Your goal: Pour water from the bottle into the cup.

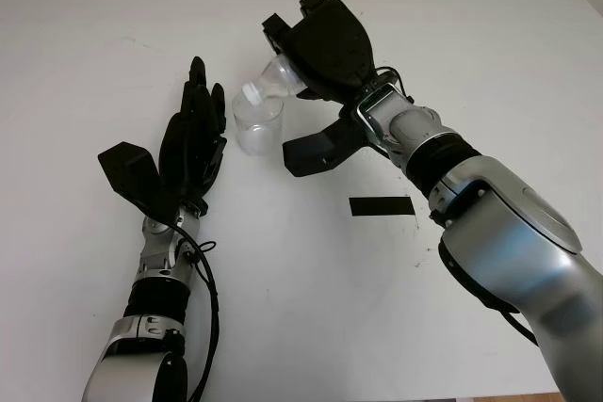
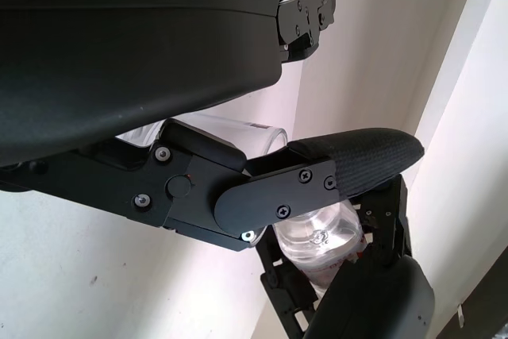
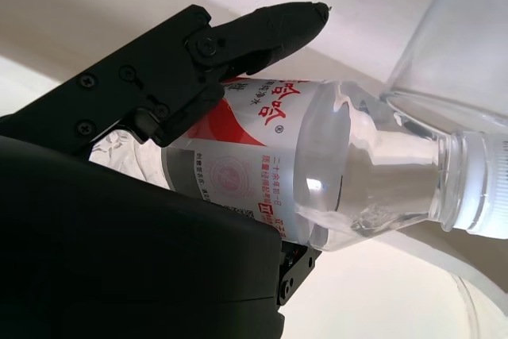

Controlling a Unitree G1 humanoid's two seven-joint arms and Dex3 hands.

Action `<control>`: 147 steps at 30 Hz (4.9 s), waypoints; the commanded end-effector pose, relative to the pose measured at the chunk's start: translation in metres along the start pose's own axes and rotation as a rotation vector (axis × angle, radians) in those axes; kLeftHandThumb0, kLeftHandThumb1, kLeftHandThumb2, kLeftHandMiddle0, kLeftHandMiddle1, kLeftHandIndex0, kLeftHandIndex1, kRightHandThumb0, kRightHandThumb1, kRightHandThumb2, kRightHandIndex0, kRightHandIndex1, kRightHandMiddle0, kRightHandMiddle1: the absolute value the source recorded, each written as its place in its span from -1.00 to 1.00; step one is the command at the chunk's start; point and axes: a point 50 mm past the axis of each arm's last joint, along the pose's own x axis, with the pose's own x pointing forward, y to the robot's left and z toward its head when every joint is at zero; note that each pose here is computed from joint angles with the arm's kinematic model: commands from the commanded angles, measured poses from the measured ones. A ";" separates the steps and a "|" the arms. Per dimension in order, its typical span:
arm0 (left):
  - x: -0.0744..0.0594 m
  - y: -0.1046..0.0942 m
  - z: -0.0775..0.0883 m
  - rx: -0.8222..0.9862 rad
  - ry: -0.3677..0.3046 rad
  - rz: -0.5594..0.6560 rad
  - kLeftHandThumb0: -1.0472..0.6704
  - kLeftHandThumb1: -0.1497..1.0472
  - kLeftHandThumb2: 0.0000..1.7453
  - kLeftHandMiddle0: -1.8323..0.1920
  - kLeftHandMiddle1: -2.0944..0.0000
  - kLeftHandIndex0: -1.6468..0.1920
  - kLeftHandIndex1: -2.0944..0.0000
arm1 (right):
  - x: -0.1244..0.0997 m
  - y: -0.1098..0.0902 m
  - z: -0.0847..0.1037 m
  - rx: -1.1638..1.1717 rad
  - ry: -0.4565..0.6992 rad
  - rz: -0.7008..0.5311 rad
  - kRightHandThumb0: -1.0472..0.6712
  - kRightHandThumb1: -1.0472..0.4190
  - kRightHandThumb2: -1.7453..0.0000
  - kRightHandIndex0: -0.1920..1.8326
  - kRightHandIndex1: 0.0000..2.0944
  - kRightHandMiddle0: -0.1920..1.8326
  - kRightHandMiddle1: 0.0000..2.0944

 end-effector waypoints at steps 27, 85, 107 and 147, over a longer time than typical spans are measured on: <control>-0.012 0.004 -0.018 -0.015 0.069 0.023 -0.78 1.00 -0.20 0.97 0.95 1.00 0.98 | 0.010 -0.017 -0.005 -0.069 -0.031 -0.127 -0.34 -1.00 0.84 0.41 1.00 -0.56 0.62; -0.010 0.001 -0.020 -0.009 0.107 -0.025 -0.78 1.00 -0.15 0.97 0.95 1.00 0.99 | -0.158 -0.006 -0.028 1.880 0.868 0.098 -0.28 -1.00 0.51 0.66 1.00 0.29 1.00; -0.013 0.004 -0.018 -0.006 0.109 -0.024 -0.77 1.00 -0.16 0.98 0.95 1.00 0.99 | -0.167 0.016 0.006 1.831 0.858 0.157 -0.30 -1.00 0.47 0.71 1.00 0.37 1.00; -0.013 0.007 -0.015 -0.001 0.111 -0.024 -0.78 1.00 -0.18 0.97 0.95 0.99 0.98 | -0.186 0.047 0.025 1.733 0.942 0.087 -0.26 -1.00 0.45 0.60 1.00 0.30 1.00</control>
